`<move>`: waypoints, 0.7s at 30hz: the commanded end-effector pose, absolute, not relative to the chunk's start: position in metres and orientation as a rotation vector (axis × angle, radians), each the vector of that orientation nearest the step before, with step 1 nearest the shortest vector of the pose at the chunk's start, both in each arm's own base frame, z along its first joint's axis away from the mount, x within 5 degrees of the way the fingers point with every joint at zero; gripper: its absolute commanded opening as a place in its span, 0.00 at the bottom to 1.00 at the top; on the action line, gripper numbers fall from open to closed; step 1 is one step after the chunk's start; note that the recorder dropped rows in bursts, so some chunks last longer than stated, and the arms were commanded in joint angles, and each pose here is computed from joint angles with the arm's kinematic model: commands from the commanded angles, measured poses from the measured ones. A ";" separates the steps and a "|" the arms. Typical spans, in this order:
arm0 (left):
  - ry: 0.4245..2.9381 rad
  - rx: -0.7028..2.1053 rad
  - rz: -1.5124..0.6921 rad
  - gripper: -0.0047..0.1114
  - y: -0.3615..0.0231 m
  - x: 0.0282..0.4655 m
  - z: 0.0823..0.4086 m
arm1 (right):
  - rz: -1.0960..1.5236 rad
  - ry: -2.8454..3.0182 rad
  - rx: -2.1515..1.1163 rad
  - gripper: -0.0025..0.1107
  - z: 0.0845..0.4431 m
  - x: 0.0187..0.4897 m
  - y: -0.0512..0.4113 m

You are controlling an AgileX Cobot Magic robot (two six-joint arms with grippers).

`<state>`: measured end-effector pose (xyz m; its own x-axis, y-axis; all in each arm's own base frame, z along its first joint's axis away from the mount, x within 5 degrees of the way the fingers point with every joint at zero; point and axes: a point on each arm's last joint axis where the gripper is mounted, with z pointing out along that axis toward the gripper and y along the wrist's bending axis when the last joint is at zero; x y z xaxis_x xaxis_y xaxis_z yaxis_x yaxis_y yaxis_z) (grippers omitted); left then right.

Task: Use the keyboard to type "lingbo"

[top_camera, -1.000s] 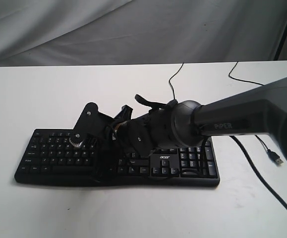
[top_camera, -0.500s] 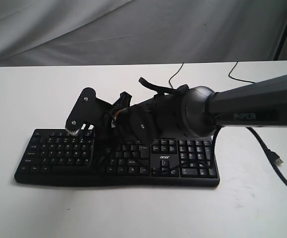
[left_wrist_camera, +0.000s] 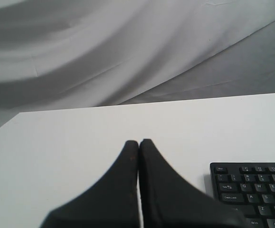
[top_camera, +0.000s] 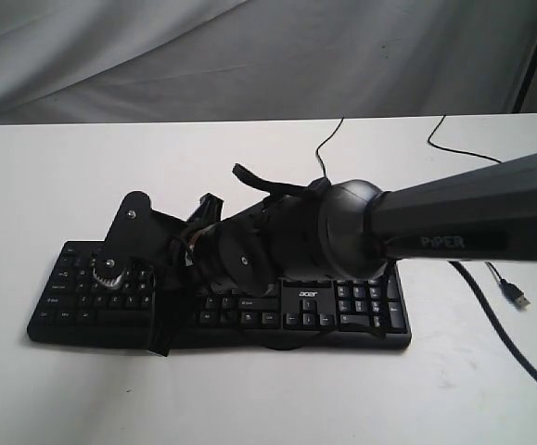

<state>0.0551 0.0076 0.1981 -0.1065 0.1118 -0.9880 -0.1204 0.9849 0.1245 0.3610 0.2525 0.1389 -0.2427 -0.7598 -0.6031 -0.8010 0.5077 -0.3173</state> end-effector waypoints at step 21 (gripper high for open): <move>1.670 -0.006 0.190 0.05 0.007 0.056 0.197 | 0.081 2.033 -1.248 0.02 0.118 0.362 0.259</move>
